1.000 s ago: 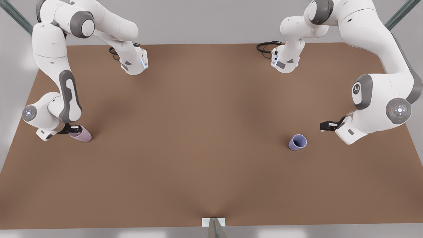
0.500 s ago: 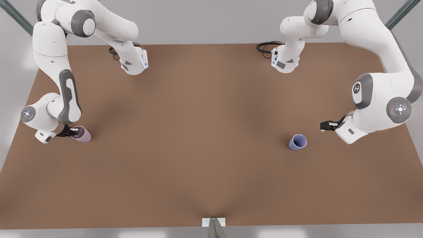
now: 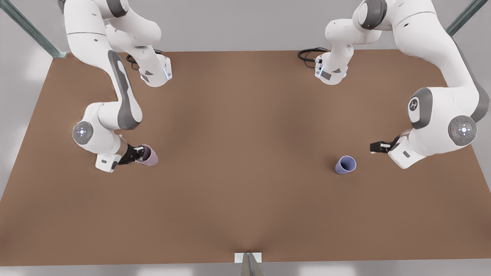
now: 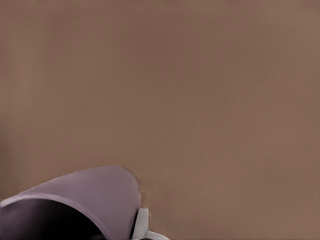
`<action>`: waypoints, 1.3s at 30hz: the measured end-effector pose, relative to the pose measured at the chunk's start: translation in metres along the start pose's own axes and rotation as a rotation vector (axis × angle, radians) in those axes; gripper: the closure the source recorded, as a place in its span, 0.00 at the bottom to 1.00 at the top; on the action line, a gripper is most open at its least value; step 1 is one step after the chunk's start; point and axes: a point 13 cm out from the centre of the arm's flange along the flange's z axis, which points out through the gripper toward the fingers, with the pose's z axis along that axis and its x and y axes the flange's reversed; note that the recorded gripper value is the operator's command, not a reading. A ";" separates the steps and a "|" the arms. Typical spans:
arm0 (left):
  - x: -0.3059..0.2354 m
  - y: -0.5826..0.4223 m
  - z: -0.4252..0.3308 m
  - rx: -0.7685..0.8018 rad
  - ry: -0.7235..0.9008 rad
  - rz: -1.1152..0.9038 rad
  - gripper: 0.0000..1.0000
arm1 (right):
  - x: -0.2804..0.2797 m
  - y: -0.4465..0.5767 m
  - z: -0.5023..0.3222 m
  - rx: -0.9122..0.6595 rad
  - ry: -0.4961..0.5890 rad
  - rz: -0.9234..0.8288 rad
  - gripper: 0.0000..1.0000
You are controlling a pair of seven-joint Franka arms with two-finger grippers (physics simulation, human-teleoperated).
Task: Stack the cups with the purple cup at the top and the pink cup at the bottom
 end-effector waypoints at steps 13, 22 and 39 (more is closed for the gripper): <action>0.017 0.018 0.145 0.055 0.047 -0.046 0.00 | -0.206 0.400 0.120 -0.028 -0.079 0.058 0.79; 0.007 0.022 0.241 0.039 -0.071 -0.043 0.00 | -0.198 0.412 0.153 0.000 -0.059 0.380 0.79; -0.022 0.021 0.292 0.006 -0.144 -0.016 0.66 | -0.177 0.461 0.187 -0.007 -0.072 0.686 0.38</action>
